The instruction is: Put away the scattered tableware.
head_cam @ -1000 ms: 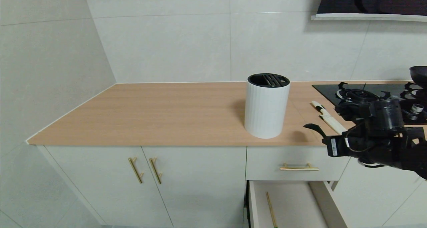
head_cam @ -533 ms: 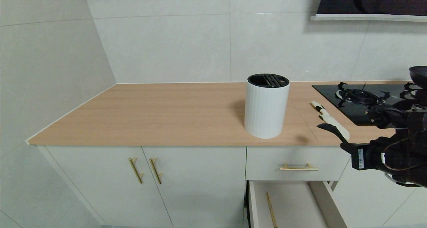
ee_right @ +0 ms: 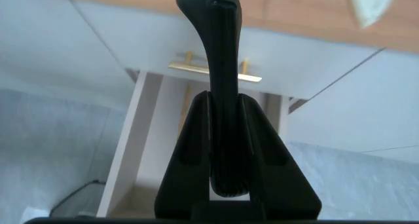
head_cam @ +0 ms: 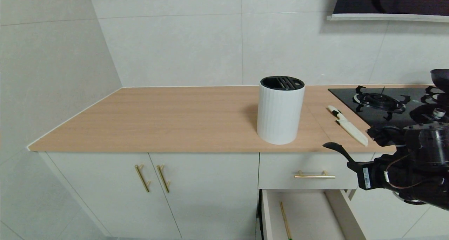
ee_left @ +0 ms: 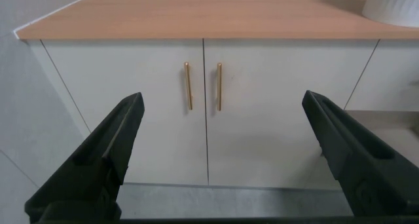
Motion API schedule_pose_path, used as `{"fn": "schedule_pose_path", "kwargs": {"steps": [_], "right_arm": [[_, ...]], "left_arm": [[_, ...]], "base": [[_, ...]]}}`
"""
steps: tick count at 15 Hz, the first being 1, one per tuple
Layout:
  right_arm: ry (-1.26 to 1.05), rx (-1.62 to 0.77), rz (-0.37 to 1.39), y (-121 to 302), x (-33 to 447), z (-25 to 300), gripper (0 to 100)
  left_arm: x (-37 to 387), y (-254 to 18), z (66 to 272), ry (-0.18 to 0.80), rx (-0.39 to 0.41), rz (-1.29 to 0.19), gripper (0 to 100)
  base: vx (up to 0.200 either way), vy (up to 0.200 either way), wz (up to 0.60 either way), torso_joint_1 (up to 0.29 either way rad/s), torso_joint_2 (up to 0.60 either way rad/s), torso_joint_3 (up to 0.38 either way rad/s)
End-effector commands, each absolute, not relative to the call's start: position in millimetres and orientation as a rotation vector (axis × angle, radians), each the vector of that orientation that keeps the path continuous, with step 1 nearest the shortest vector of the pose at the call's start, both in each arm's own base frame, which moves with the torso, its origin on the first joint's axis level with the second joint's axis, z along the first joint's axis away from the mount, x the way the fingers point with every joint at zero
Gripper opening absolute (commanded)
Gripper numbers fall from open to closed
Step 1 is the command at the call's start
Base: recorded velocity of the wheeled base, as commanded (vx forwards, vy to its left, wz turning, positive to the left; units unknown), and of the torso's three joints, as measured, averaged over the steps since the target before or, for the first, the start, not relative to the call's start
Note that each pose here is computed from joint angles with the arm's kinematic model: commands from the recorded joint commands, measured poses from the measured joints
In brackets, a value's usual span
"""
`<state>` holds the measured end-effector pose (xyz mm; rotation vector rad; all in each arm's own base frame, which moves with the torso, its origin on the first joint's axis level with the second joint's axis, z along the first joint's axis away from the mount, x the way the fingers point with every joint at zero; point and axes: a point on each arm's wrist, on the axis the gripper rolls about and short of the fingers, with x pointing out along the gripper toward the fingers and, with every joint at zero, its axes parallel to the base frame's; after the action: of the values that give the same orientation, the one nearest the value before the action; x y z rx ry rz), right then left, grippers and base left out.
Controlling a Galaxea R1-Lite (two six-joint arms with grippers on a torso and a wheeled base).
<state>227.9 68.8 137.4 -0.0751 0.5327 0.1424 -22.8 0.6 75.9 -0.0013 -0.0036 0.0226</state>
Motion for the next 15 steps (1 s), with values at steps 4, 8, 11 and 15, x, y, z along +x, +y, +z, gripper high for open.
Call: {"fn": "schedule_pose_path", "kwargs": {"steps": [4,8,11,15], "right_arm": [[0.559,-0.088,0.157,74.7,233.0,121.0,0],[0.573,-0.097,0.161,79.1,239.2,104.6,0],[0.578,-0.098,0.161,79.6,240.8,101.3,0],[0.594,-0.102,0.16,80.1,242.2,96.8,0]], "left_arm": [[-22.7,0.6,75.8,-0.002,-0.002,0.023,100],[-22.7,0.6,75.8,-0.002,-0.002,0.023,100],[-22.7,0.6,75.8,-0.002,-0.002,0.023,100],[-22.7,0.6,75.8,-0.002,-0.002,0.023,100]], "base": [[0.0,0.0,0.0,-0.192,0.43,0.244],[0.0,0.0,0.0,-0.206,0.49,0.284],[0.0,0.0,0.0,-0.188,0.48,0.289],[0.0,0.0,0.0,-0.182,0.47,0.289]]}}
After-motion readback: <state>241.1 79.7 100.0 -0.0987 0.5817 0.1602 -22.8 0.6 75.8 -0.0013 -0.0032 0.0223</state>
